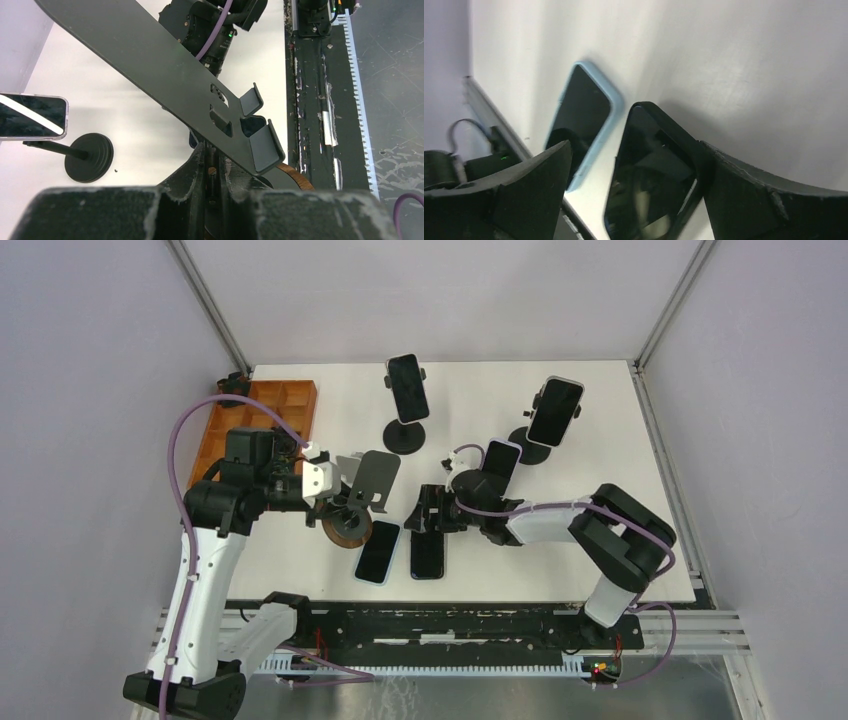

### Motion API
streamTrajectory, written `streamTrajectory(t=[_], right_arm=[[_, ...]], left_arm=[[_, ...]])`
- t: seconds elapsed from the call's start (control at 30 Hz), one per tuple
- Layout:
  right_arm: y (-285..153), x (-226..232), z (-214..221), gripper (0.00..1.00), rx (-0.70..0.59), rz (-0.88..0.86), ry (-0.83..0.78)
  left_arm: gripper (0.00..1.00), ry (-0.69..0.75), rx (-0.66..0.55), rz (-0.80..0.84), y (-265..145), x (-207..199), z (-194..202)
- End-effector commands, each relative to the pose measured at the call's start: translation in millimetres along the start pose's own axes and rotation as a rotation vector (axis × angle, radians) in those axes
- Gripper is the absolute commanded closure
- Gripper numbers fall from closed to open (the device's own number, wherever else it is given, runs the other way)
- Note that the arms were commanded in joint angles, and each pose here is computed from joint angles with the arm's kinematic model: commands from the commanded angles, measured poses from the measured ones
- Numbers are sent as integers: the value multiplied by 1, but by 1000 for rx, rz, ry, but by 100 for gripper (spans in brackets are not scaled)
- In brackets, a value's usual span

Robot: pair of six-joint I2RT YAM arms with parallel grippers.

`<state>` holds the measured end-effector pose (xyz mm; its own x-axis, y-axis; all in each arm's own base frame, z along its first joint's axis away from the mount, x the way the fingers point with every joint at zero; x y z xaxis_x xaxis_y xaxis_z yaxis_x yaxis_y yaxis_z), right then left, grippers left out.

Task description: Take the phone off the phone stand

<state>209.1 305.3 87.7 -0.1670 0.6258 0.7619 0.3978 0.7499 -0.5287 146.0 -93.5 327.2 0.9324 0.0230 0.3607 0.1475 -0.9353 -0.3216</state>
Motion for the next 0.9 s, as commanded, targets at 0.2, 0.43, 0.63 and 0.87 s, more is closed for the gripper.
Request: streamTrajectory(t=[0.2, 0.43, 0.63, 0.87], right_arm=[[-49, -27, 0, 2, -88, 345, -227], [-47, -24, 24, 2, 7, 251, -236], [-34, -5, 42, 3, 70, 97, -222], [-15, 19, 51, 7, 103, 6, -206]], left_arm=[[98, 71, -73, 0, -4, 4, -21], [98, 78, -69, -9, -6, 3, -24], [98, 79, -69, -8, -5, 4, -24], [98, 80, -67, -10, -6, 4, -24]])
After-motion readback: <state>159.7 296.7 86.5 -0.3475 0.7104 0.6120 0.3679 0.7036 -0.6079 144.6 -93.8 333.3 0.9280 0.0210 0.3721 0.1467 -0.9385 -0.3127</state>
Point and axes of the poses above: each gripper's point midway between its finger pads, its own y axis out along the fingers, its own x axis along the line the jaws close on, z = x × y, the point moved 8 cm from there along -y, back along the fingers, and after that the axes turned 10 degrees about y, right-handed, at the moved point
